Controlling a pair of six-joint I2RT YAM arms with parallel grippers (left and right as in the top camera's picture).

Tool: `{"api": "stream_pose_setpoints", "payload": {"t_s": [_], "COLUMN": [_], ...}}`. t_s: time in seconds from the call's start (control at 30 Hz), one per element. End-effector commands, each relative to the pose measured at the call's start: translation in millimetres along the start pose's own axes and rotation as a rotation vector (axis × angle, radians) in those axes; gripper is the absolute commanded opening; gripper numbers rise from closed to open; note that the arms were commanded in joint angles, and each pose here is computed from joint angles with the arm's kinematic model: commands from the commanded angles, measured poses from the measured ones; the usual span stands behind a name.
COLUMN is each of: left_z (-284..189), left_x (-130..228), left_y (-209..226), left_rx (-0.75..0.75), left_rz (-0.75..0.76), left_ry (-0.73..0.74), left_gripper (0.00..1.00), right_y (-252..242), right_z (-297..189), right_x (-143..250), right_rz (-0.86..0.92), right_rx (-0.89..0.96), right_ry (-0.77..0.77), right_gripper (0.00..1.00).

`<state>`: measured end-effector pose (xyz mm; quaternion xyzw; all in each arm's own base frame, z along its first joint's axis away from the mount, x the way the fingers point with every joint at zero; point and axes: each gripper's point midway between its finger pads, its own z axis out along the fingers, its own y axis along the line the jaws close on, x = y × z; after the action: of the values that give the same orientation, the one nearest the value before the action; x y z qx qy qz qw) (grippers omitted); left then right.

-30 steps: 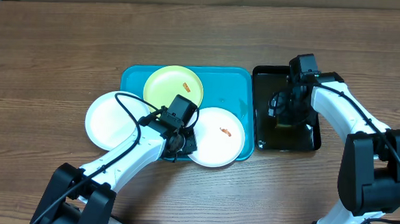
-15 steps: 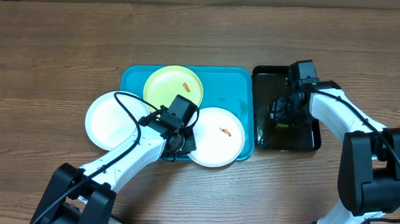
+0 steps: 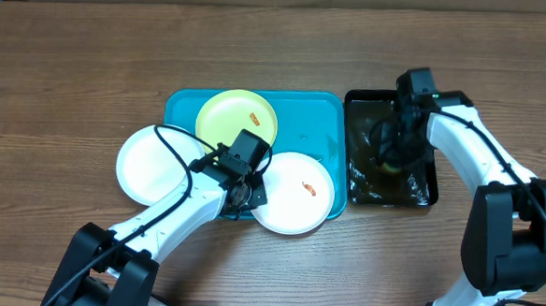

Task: Clean dirty plates on tray and stack at the side
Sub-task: 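Dip the held sponge in the water and lift it with the right gripper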

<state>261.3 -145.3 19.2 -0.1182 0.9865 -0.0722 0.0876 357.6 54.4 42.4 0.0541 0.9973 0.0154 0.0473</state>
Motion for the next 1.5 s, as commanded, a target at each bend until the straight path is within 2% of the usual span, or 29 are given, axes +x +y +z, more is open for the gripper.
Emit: {"api": "stream_pose_setpoints", "payload": {"t_s": [0.0, 0.23, 0.37, 0.73, 1.17, 1.47], "left_z": [3.5, 6.0, 13.7, 23.0, 23.0, 23.2], "left_x": [2.1, 2.1, 6.1, 12.4, 13.4, 10.6], "left_y": [4.7, 5.5, 9.1, 13.9, 12.8, 10.4], "left_rx": [-0.029, -0.035, -0.057, -0.084, -0.078, -0.068], "left_rz": [-0.003, -0.023, -0.049, -0.072, -0.072, -0.072], "left_ry": [-0.002, 0.0, 0.023, 0.058, 0.064, 0.054], "left_gripper": [0.24, 0.19, 0.04, 0.04, 0.04, 0.04], "right_y": [2.5, 2.1, 2.2, 4.4, 20.5, 20.2], "right_z": [-18.9, -18.7, -18.7, -23.3, -74.7, -73.0], "right_x": [-10.5, -8.9, -9.5, -12.6, -9.8, -11.0], "right_rz": [-0.015, -0.015, -0.033, -0.035, -0.087, -0.057], "right_rx": [-0.001, 0.0, 0.0, -0.009, -0.088, -0.084], "right_ry": [-0.056, -0.049, -0.052, -0.058, 0.003, 0.001], "right_gripper": [0.04, 0.04, 0.04, 0.04, 0.04, 0.04]}}
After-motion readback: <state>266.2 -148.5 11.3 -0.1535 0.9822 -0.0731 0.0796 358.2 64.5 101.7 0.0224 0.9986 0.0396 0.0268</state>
